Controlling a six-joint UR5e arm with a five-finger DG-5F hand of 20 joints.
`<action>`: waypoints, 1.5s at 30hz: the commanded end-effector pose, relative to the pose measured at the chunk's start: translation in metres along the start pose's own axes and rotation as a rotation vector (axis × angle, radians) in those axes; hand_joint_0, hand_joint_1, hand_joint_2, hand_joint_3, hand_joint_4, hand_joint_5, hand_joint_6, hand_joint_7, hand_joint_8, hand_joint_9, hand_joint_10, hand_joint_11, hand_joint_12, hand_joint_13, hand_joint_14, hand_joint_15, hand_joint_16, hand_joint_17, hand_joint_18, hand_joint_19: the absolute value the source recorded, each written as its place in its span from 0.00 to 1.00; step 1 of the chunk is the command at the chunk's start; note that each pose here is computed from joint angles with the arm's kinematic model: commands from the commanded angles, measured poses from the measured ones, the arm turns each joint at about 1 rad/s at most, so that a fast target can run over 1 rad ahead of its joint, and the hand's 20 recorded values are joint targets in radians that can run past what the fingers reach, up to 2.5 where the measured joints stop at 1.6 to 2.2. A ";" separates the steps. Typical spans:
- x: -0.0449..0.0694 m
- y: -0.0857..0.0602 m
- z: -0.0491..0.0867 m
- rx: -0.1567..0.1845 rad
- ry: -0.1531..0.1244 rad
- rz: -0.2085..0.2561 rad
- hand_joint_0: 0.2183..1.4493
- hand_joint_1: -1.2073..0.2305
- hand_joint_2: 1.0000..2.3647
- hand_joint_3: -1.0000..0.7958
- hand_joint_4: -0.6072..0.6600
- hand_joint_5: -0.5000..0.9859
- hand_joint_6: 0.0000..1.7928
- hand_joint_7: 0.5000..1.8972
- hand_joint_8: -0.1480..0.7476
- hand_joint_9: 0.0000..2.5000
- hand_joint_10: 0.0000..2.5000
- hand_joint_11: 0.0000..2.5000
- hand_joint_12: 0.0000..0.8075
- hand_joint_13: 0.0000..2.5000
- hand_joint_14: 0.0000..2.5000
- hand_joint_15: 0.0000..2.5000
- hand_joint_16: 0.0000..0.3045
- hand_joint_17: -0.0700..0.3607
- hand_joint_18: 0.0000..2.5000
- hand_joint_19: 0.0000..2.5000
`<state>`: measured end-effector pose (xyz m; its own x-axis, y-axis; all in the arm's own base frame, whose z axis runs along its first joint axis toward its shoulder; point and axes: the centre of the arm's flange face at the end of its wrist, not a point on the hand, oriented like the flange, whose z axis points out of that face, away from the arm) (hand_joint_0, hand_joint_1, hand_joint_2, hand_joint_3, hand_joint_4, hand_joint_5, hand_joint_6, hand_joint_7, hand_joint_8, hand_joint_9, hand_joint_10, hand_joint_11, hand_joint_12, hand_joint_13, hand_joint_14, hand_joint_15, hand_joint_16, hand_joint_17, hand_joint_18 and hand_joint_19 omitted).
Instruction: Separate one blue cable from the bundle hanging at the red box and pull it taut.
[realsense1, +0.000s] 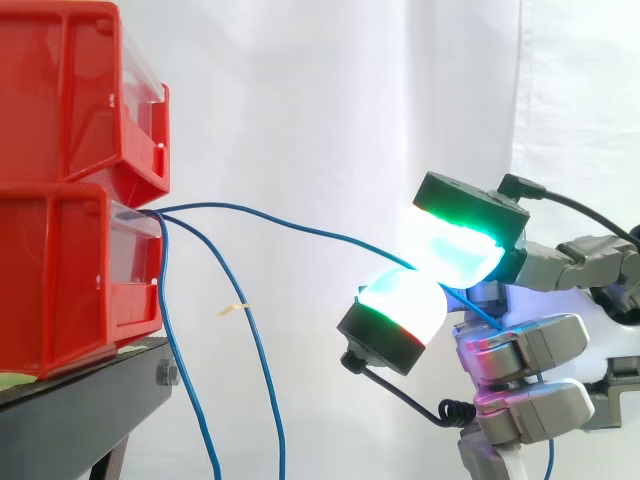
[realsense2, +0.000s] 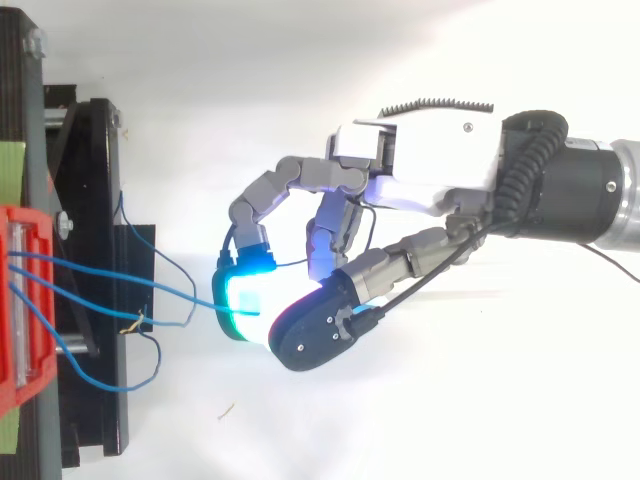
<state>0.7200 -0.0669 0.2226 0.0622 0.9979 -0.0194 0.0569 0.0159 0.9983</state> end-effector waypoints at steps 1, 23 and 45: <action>0.000 0.000 0.000 0.000 0.000 0.000 0.47 0.22 0.01 0.41 0.30 0.22 0.52 0.54 0.50 0.56 0.14 0.66 0.43 0.54 0.01 0.49 0.13 0.36 0.39 0.32; 0.000 0.000 0.000 0.000 0.000 0.000 0.46 0.23 0.01 0.42 0.30 0.22 0.52 0.55 0.50 0.55 0.14 0.66 0.43 0.54 0.01 0.49 0.12 0.36 0.39 0.32; 0.000 0.000 0.000 0.000 0.000 0.000 0.46 0.23 0.01 0.42 0.31 0.22 0.52 0.55 0.50 0.55 0.14 0.65 0.42 0.53 0.01 0.49 0.12 0.36 0.39 0.32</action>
<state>0.7200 -0.0669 0.2226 0.0622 0.9979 -0.0194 0.0569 0.0159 0.9983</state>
